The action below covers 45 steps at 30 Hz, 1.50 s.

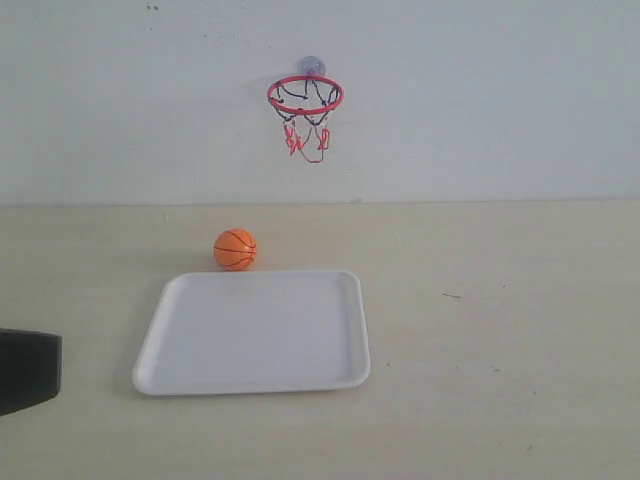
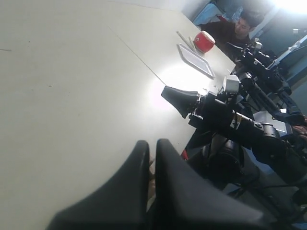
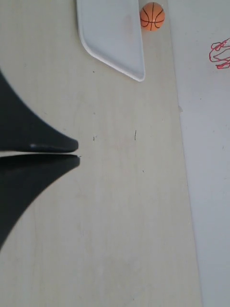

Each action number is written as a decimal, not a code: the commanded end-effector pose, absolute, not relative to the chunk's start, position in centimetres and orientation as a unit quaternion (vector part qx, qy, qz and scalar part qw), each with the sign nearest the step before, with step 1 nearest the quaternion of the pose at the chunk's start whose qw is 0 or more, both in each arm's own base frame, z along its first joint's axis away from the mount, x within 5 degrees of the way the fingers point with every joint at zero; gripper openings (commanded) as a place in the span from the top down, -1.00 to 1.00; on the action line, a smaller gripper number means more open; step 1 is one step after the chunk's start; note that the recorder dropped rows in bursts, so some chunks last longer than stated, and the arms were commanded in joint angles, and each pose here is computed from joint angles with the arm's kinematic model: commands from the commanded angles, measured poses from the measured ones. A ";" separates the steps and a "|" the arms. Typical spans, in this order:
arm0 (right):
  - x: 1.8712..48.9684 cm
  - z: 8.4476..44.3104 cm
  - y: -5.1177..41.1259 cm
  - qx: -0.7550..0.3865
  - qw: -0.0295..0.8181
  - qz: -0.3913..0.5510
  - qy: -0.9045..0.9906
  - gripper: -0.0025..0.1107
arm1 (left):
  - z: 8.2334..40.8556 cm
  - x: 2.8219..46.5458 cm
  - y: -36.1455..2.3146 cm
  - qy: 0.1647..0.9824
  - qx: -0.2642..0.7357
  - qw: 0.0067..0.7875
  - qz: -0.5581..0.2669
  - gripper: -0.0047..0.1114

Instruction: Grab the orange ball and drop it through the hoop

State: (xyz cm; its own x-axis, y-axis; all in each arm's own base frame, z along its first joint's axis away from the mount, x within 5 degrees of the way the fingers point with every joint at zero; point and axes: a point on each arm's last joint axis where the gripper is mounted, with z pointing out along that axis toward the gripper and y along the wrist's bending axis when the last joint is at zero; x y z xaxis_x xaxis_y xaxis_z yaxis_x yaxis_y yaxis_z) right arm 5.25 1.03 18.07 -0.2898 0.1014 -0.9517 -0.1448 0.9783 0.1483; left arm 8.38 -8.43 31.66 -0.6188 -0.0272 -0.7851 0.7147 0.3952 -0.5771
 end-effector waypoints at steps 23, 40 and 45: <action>5.3 18.2 1.0 -0.018 0.604 0.098 0.791 0.96 | 22.5 6.9 -1.2 0.774 -0.043 0.620 -0.119 0.85; 5.2 18.2 1.0 -0.018 0.602 0.098 0.792 0.96 | 18.3 5.4 -0.1 0.787 -0.054 0.612 -0.055 0.85; 5.2 18.2 1.0 -0.018 0.602 0.098 0.792 0.96 | 18.2 5.3 -0.1 0.790 -0.054 0.608 -0.054 0.85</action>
State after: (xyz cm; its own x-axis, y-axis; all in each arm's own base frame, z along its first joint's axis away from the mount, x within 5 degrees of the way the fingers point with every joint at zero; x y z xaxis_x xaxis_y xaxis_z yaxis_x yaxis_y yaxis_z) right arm 5.25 1.03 18.07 -0.2898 0.1014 -0.9517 -0.1448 0.9783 0.1483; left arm 5.37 -0.10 18.33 -0.2505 -0.1586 -0.9550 -0.0249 0.9872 -0.1574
